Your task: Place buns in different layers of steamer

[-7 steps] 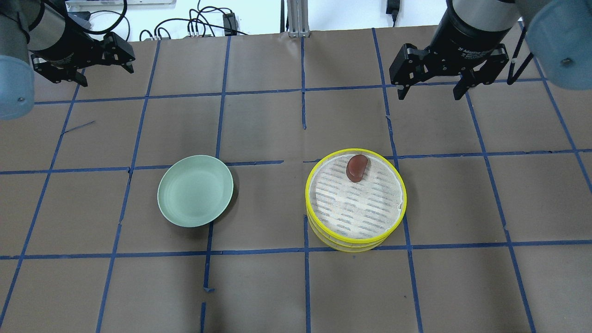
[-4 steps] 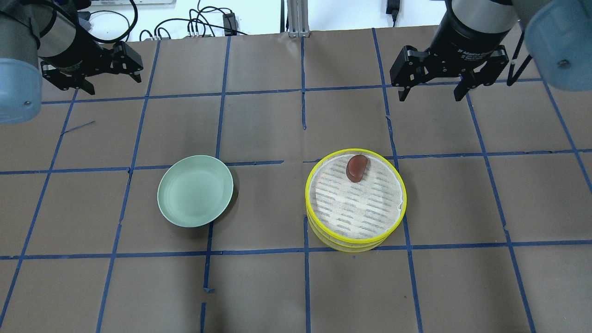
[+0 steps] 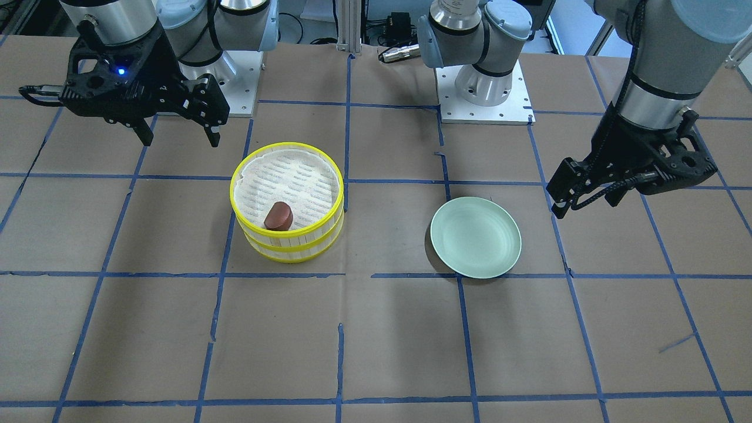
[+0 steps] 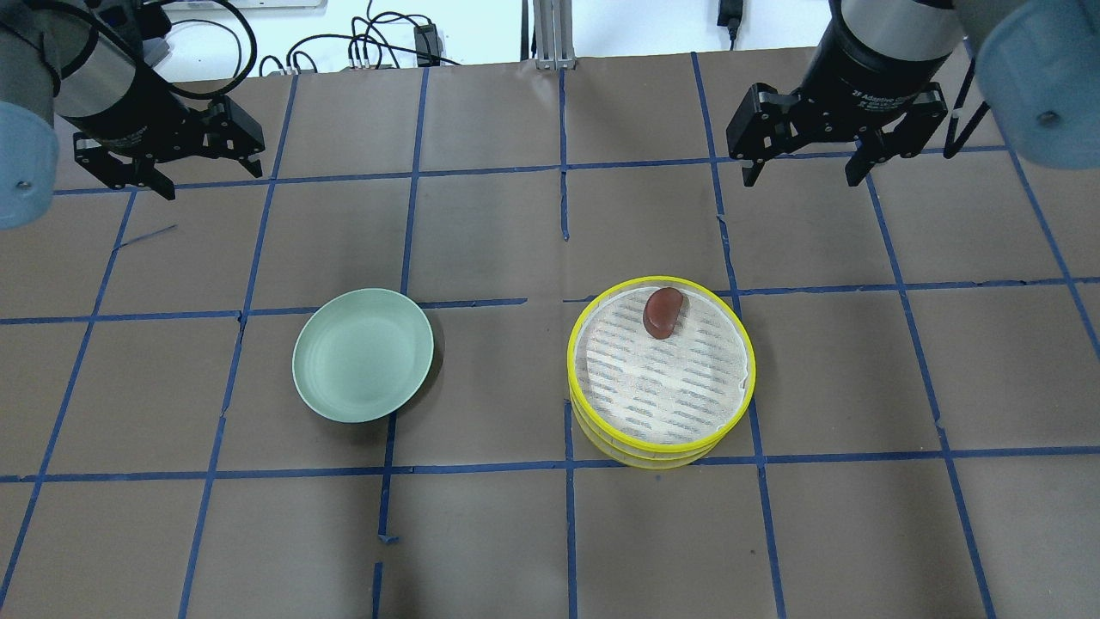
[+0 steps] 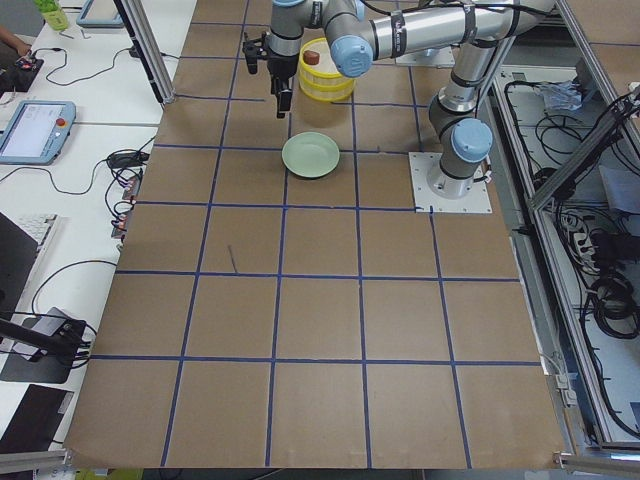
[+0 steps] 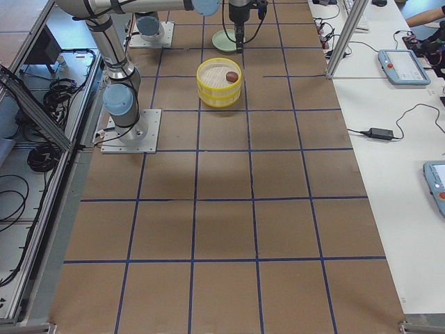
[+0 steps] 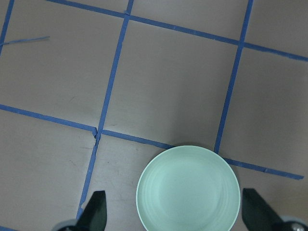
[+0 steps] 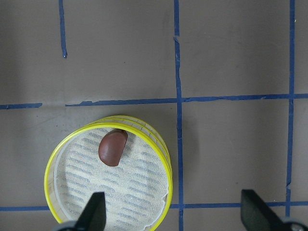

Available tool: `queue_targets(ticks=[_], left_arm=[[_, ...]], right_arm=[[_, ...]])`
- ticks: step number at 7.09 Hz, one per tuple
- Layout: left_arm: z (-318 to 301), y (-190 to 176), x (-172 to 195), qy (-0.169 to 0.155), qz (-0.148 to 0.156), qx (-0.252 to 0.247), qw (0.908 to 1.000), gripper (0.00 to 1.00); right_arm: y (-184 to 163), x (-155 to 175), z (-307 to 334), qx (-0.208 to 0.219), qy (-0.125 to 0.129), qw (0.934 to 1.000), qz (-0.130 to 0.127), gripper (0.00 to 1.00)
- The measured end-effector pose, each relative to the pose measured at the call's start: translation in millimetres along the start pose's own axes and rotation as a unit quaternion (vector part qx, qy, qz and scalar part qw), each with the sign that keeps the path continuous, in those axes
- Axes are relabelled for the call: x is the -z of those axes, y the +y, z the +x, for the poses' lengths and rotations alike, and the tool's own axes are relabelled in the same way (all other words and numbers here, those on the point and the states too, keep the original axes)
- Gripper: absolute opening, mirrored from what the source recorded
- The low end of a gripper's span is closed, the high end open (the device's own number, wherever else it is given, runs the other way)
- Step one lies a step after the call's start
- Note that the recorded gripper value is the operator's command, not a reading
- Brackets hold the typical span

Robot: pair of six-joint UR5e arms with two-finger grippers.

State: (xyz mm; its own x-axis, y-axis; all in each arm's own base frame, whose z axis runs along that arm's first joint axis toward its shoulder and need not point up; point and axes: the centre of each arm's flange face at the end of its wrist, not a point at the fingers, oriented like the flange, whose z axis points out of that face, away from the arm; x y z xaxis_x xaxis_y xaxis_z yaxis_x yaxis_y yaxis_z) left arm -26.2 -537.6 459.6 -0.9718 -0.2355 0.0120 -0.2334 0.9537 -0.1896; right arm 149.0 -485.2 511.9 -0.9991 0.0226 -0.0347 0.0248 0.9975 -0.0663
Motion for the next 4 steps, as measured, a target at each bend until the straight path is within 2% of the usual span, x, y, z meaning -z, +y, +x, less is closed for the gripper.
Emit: queue_targets(ticks=[1, 4], left_arm=[[1.4, -2.1, 5.9, -0.001, 0.008, -0.009, 0.9999, 1.00], [6.6, 0.9, 8.8, 0.000, 0.007, -0.023, 0.9997, 1.00]], right_arm=[[-0.2, 0.8, -0.2, 0.000, 0.000, 1.0000, 0.001, 1.00], [-0.8, 2.5, -0.1, 0.000, -0.001, 1.0000, 0.004, 1.00]])
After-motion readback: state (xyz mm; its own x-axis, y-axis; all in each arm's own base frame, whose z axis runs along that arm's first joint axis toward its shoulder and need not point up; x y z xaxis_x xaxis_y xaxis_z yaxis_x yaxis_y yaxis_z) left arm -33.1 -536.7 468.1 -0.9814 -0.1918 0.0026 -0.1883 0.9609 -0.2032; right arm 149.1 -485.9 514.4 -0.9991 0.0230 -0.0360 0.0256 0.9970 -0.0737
